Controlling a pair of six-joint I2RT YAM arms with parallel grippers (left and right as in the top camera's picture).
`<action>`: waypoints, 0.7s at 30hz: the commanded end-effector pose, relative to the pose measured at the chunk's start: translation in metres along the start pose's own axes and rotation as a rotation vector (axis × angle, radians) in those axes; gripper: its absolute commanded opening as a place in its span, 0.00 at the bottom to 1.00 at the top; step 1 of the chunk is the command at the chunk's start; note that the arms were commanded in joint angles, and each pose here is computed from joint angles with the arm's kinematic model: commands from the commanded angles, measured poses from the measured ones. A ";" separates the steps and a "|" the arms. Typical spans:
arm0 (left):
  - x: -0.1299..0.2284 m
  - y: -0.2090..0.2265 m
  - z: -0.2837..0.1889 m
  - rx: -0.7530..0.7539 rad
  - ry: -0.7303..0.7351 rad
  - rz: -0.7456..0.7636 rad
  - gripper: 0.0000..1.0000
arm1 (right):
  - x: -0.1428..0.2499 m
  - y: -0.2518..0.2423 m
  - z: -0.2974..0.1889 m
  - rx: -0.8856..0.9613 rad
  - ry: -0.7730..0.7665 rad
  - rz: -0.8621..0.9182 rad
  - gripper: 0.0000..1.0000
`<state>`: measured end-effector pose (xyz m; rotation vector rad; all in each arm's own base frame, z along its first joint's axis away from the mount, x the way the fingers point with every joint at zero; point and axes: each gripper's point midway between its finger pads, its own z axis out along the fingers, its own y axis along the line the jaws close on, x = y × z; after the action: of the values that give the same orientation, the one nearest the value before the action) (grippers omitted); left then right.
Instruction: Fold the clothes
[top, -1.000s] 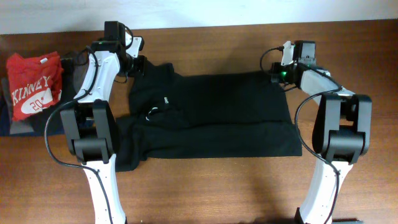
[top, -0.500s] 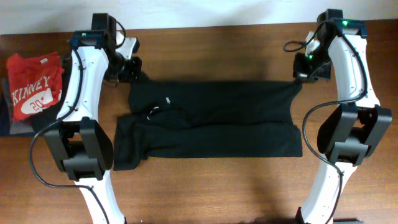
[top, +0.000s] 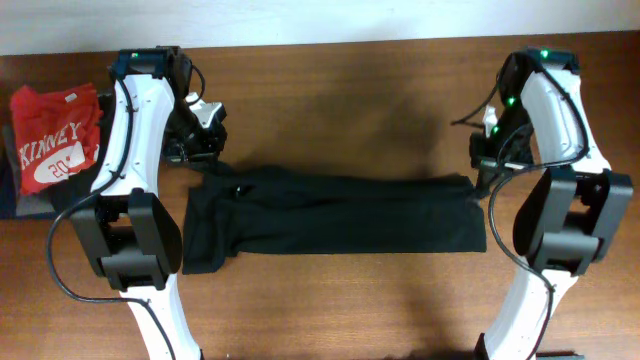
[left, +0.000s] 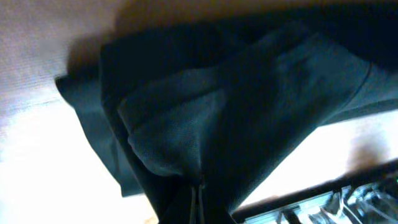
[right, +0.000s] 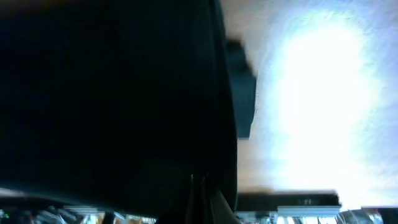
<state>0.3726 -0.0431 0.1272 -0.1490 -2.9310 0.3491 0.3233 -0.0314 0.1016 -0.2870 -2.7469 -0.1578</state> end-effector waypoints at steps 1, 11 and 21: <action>0.013 0.006 -0.001 -0.024 0.034 -0.003 0.00 | 0.028 0.004 -0.006 0.007 -0.018 -0.045 0.04; 0.067 0.020 0.064 -0.037 0.249 -0.068 0.01 | 0.024 -0.008 0.018 0.057 -0.041 -0.032 0.04; 0.091 0.007 0.082 0.028 0.285 -0.011 0.01 | 0.005 -0.033 0.034 0.195 -0.105 0.038 0.04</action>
<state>0.2790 -0.0435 0.0650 -0.1373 -2.6643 0.3320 0.3105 -0.0488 0.0694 -0.3010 -2.8546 0.0424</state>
